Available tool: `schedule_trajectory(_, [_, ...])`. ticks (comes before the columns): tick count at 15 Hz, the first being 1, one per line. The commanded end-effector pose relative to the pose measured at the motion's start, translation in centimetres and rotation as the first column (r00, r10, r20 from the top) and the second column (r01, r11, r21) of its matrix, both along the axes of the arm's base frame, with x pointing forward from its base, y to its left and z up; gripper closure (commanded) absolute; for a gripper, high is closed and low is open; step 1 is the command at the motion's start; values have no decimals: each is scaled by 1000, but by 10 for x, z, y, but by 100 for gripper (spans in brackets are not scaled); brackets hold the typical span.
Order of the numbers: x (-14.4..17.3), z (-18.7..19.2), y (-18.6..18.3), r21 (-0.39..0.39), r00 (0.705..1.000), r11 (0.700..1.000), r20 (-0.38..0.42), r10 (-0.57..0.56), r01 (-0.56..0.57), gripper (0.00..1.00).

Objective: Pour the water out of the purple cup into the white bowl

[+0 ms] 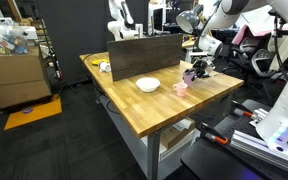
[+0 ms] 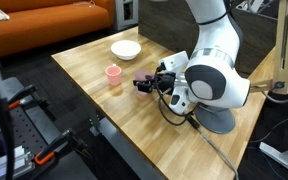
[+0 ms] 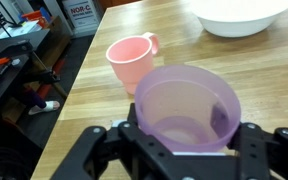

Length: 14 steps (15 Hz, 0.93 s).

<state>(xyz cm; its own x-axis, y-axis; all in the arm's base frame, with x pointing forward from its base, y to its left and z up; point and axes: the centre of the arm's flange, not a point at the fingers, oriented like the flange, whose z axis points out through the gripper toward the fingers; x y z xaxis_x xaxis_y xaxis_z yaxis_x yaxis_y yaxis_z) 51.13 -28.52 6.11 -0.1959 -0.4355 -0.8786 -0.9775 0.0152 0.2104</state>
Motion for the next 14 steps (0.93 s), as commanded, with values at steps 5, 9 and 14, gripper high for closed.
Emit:
schedule_trajectory(5, [15, 48, 4, -111, 995, 993, 86, 45, -36, 51])
schedule_trajectory(9, [41, 66, 28, -218, 987, 970, 99, 128, -104, 51])
schedule_trajectory(14, [73, 81, 76, -257, 975, 952, 107, 197, -164, 51])
